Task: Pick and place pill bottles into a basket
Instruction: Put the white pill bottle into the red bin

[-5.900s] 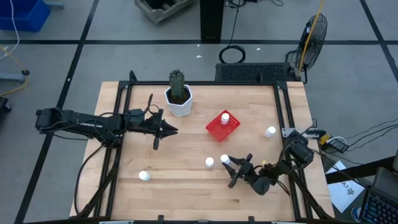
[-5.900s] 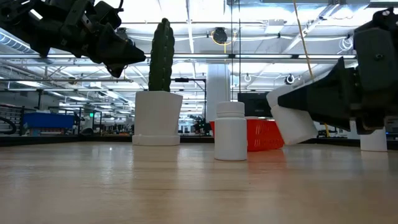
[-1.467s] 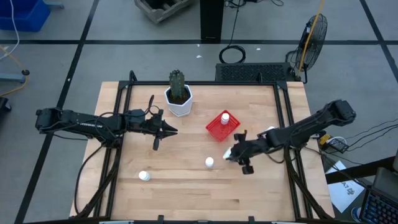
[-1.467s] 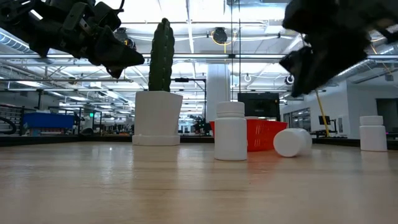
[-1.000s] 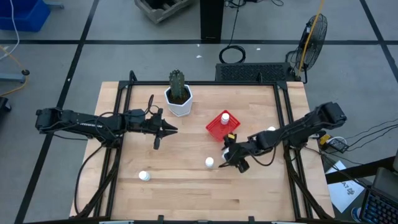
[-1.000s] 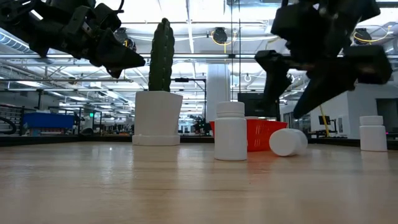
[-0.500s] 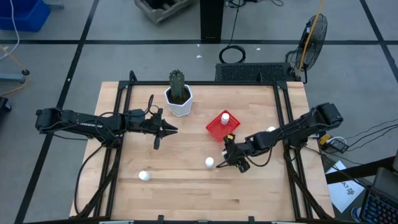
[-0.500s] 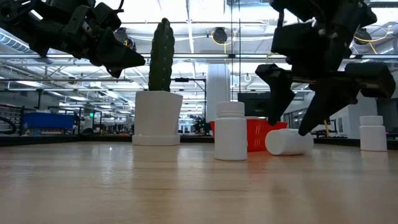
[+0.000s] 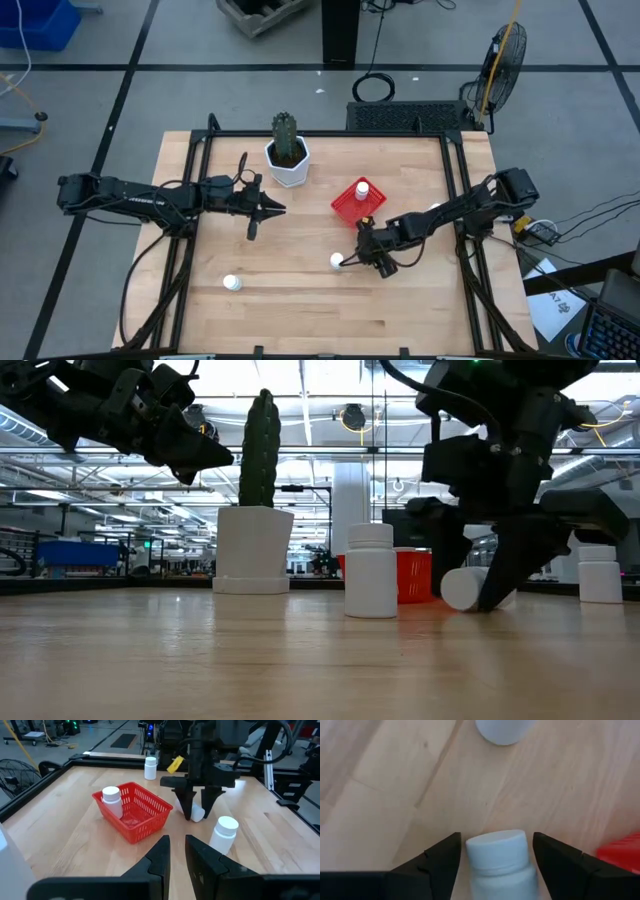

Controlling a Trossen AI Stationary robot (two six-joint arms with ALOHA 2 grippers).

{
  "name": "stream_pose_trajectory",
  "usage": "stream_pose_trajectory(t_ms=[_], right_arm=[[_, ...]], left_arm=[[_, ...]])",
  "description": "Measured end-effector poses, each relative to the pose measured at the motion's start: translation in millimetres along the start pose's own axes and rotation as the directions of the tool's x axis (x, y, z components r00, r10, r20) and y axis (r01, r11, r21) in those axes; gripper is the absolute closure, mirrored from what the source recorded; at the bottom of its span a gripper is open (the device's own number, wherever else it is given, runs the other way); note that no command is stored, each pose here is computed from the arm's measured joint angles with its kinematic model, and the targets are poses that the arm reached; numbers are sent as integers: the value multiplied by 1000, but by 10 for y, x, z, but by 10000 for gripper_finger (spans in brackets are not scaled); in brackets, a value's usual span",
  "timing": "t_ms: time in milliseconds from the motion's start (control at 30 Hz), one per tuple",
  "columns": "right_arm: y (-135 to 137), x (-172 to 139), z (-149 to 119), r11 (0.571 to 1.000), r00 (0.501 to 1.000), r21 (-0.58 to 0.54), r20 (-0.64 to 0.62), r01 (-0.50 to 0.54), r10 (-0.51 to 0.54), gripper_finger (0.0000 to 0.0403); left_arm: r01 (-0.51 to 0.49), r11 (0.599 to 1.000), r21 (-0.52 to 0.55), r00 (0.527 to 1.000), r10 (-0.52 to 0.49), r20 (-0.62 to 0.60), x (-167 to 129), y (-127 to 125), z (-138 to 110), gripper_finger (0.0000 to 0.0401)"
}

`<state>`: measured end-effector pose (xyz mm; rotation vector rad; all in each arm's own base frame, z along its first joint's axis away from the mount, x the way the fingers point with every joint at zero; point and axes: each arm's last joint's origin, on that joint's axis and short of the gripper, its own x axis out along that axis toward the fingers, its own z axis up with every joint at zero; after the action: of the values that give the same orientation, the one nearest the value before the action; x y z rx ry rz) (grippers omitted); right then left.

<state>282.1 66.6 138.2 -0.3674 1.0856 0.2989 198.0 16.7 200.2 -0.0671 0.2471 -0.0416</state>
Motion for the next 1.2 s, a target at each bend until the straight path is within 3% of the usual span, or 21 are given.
stream_pose_trajectory(t_ms=[233,500,933,1200], right_arm=[[-12,-104,28,994,999,114,37,4,-8,208],[14,-105,36,990,999,138,45,-23,17,259],[45,-102,-59,990,998,135,-54,-34,41,206],[84,-108,-103,994,993,104,-105,-42,53,212]], left_arm=[[-1,1000,1,1000,1,-1,0,0,-1,339],[3,1000,1,1000,-3,0,1,-1,1,339],[4,1000,8,1000,-4,3,1,-1,3,339],[5,1000,11,1000,-5,25,0,-2,25,339]])
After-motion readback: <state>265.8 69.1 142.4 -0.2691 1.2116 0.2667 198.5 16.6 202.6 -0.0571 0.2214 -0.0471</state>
